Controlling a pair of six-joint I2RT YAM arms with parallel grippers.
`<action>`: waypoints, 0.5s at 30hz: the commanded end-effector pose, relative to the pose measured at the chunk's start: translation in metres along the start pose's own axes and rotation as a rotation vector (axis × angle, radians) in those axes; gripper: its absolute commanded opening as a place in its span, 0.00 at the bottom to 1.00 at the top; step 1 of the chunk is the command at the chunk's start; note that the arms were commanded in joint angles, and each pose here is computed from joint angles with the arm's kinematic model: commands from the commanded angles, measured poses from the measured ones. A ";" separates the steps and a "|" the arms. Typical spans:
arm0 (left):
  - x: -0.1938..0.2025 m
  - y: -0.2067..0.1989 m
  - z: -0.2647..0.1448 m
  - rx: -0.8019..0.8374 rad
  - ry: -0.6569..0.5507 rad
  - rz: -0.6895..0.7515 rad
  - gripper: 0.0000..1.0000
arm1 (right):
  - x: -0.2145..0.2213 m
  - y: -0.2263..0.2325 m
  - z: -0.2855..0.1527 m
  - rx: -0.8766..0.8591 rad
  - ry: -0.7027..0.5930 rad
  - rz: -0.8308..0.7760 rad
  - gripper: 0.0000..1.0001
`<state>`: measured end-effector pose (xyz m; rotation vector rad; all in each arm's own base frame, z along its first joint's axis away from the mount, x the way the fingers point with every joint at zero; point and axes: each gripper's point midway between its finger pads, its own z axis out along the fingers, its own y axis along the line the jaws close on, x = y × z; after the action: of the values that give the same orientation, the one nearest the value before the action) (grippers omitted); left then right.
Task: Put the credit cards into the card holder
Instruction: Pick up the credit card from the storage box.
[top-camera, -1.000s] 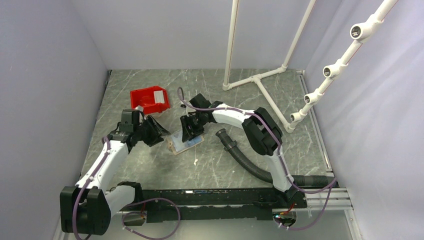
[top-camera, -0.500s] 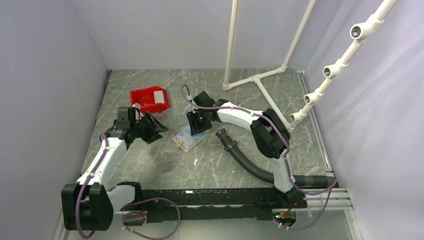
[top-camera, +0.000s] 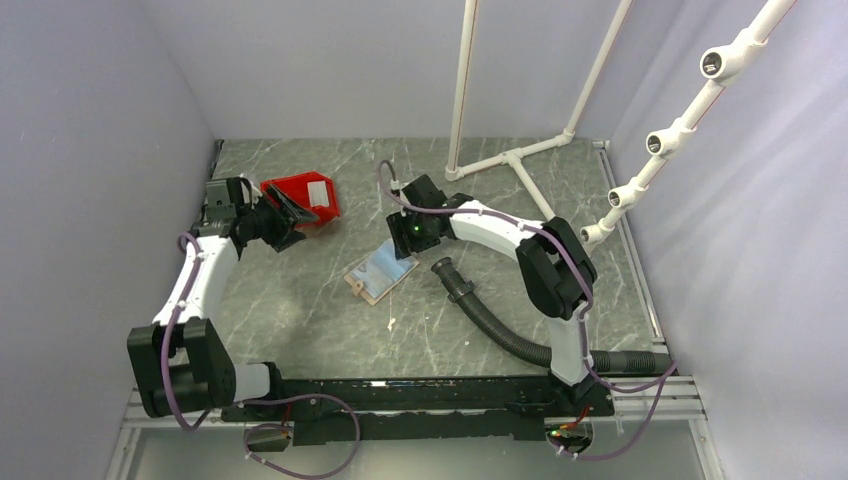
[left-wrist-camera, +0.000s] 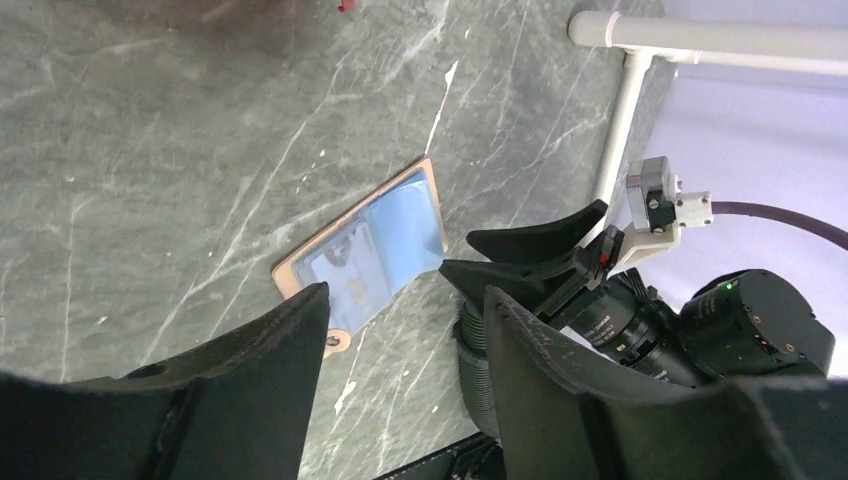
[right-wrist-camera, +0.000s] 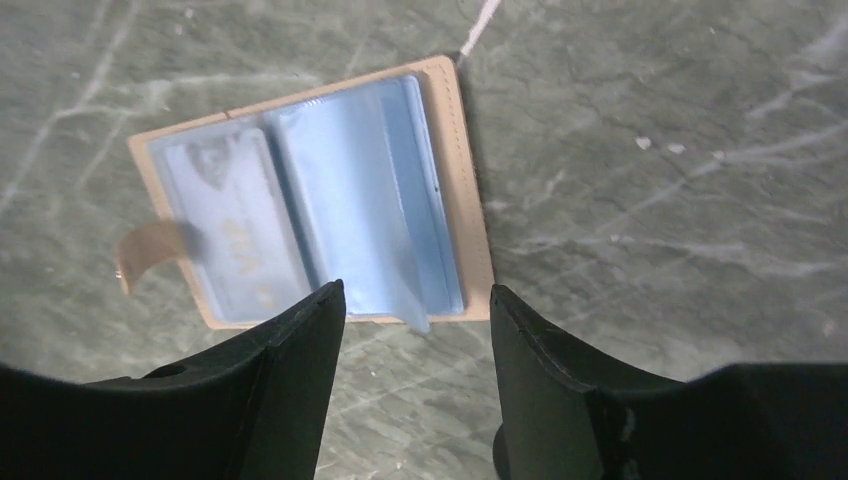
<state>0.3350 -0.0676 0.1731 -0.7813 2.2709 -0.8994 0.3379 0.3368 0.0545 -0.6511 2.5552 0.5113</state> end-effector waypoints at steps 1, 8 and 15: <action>-0.020 -0.024 0.002 0.084 0.001 0.041 0.70 | -0.025 0.020 0.003 -0.210 -0.049 0.043 0.58; -0.040 -0.026 0.012 0.065 0.060 0.090 0.95 | -0.006 0.037 0.016 -0.342 -0.005 0.123 0.41; -0.068 -0.028 0.012 0.046 0.022 0.122 0.94 | 0.017 0.075 -0.006 -0.487 0.027 0.206 0.33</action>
<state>0.3863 -0.0504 0.1884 -0.6871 2.3025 -0.9182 0.3057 0.3685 0.0324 -0.5703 2.6225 1.0072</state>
